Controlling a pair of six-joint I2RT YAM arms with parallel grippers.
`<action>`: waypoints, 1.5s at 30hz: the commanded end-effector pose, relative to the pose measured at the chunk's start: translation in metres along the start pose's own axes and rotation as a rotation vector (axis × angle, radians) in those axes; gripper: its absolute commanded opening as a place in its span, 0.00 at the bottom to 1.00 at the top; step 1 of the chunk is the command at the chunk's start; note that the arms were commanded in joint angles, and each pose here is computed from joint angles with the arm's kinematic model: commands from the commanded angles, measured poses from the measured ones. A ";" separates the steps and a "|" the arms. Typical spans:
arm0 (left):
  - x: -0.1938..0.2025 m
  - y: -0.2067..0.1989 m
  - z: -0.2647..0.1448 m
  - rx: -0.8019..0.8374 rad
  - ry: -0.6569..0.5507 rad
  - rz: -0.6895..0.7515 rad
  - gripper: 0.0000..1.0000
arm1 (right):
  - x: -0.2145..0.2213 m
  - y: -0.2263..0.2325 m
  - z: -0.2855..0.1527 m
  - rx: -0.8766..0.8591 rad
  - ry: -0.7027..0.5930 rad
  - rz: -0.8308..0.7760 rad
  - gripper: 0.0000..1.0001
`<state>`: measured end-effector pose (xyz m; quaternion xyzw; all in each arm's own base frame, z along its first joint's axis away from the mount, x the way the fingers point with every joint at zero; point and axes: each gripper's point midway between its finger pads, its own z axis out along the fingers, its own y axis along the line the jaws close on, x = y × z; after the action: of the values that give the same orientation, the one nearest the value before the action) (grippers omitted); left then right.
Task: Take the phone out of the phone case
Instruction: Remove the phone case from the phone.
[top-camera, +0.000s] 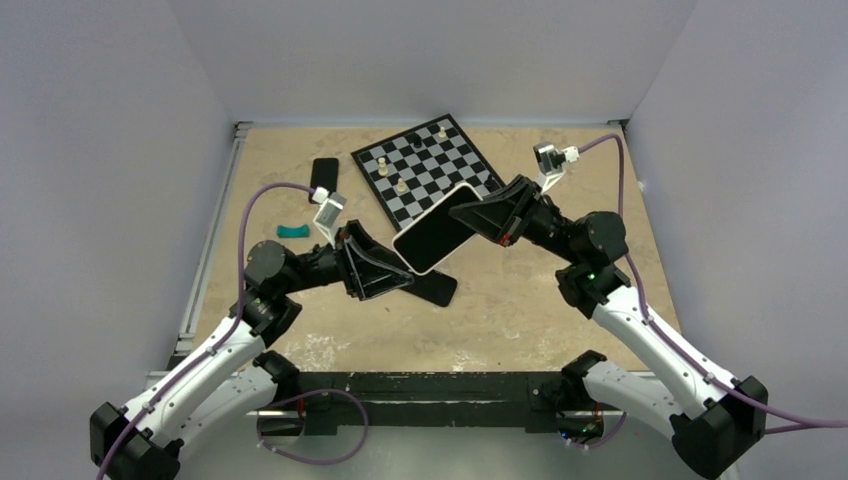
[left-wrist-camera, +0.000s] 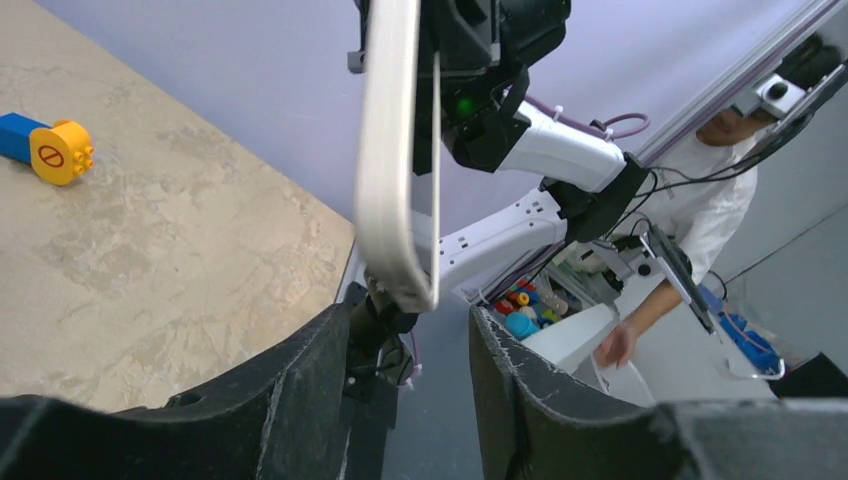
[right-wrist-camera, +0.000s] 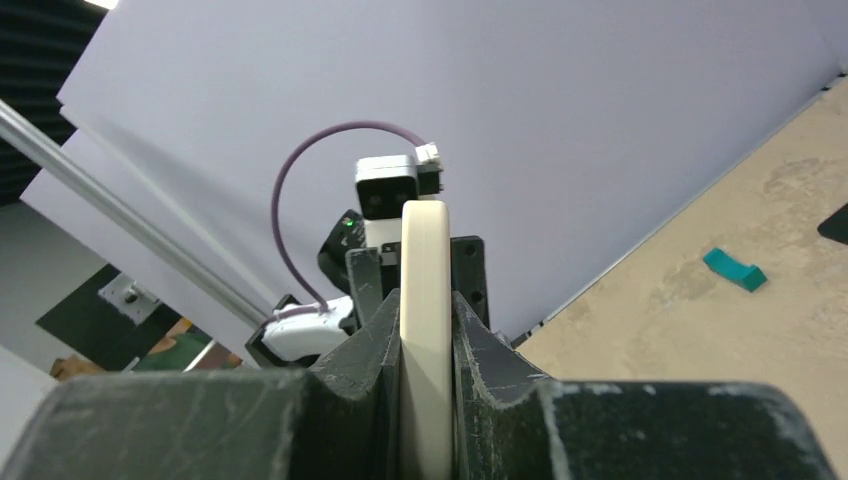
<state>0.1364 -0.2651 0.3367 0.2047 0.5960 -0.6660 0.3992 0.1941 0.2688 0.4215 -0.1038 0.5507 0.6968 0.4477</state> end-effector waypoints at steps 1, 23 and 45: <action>-0.029 -0.017 0.005 0.048 -0.115 0.055 0.51 | -0.032 0.018 0.013 -0.052 -0.122 -0.021 0.00; -0.019 -0.001 0.012 0.062 -0.058 0.240 0.00 | -0.028 0.019 0.019 -0.042 -0.080 0.090 0.00; -0.052 0.009 0.000 -0.095 -0.032 0.815 0.00 | 0.004 0.024 0.016 -0.250 0.119 0.571 0.00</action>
<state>0.1289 -0.2628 0.3496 0.4351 0.5021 -0.5271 0.5299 0.2011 0.2944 0.4135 -0.0529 0.5210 0.8168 0.2422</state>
